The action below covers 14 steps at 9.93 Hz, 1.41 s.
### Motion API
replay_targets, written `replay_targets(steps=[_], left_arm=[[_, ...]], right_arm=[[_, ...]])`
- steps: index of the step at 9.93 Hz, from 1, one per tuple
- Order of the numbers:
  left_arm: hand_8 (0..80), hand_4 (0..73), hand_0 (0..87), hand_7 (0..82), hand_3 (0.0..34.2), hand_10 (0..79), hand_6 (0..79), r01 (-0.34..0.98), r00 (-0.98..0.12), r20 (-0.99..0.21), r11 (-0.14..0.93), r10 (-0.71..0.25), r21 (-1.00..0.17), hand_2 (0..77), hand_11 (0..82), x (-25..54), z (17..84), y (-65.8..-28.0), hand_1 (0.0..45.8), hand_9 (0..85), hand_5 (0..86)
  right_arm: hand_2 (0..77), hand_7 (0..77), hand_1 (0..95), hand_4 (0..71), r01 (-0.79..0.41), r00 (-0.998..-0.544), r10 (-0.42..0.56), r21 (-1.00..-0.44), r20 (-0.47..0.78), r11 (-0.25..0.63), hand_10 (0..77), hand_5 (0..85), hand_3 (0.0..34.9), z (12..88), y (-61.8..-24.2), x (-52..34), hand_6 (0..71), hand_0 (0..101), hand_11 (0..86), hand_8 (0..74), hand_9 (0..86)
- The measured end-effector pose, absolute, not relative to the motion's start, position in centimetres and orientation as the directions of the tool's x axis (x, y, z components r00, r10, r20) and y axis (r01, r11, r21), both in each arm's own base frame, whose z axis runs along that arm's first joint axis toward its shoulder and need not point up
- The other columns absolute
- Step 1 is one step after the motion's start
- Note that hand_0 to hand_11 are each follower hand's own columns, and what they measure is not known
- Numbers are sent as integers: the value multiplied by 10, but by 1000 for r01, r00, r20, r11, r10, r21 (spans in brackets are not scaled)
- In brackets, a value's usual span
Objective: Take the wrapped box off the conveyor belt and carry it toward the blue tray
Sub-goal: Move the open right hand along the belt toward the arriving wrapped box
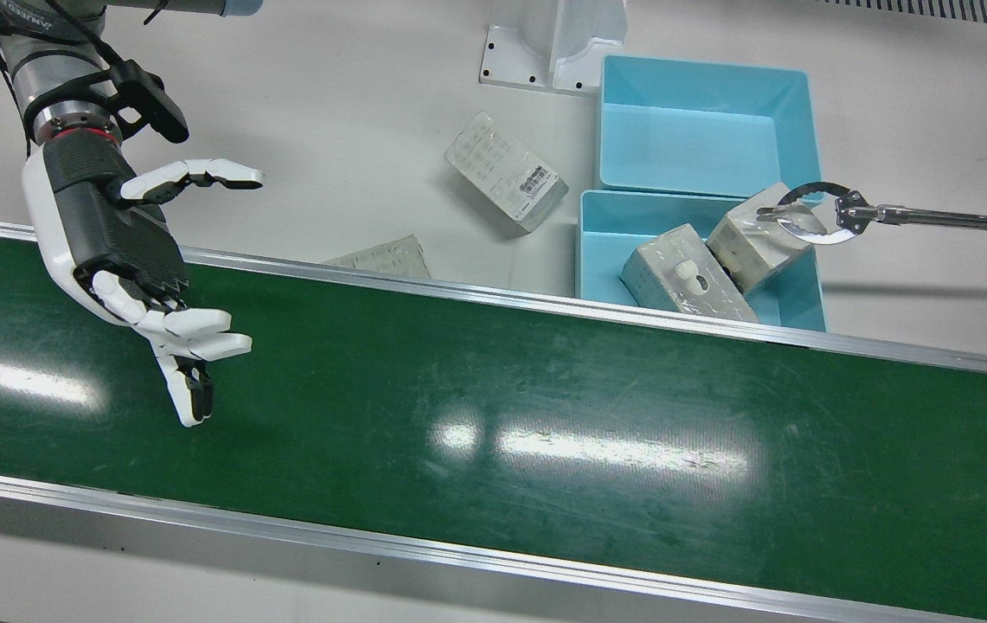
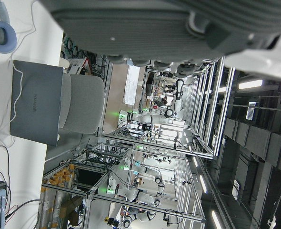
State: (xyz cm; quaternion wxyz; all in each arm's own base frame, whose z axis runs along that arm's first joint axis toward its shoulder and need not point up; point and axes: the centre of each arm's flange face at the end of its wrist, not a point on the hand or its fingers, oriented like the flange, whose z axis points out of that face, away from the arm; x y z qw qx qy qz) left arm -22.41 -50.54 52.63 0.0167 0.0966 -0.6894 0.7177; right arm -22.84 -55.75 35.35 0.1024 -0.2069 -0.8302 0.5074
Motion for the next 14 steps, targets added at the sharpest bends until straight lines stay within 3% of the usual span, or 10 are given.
replay_targets(steps=[1,2,7,10,11,14], left_arm=[[5,0,0,5,0,5,0,-157,-981,162,-49,-109,-986,11,0,-224,526,-505,0,0,5],[5,0,0,5,0,5,0,-157,-981,162,-49,-109,-986,5,5,-224,526,-505,0,0,11],[5,0,0,5,0,5,0,-157,-981,162,-49,-109,-986,5,0,-224,526,-505,0,0,11],[5,0,0,5,0,5,0,-157,-981,162,-49,-109,-986,11,0,-224,526,-505,0,0,11],[5,0,0,5,0,5,0,-157,-981,162,-49,-109,-986,11,0,-224,526,-505,0,0,11],[5,0,0,5,0,5,0,-157,-981,162,-49,-109,-986,11,0,-224,526,-505,0,0,11]], right_arm=[[213,245,185,142,237,-894,446,-882,-35,407,0,251,91,350,-555,-230,76,502,16,0,49],[235,267,180,191,237,-895,445,-880,-33,412,0,267,95,348,-555,-231,82,500,16,16,60],[256,300,180,224,235,-899,436,-879,-34,415,0,284,109,334,-550,-224,98,499,16,11,76],[256,295,191,224,213,-903,428,-892,-24,400,0,284,109,338,-546,-211,98,499,16,11,76],[245,245,191,191,208,-903,429,-897,-23,390,0,262,97,344,-545,-210,82,499,16,11,44],[251,224,213,164,212,-899,436,-903,-31,373,0,273,90,353,-542,-208,65,499,16,0,44]])
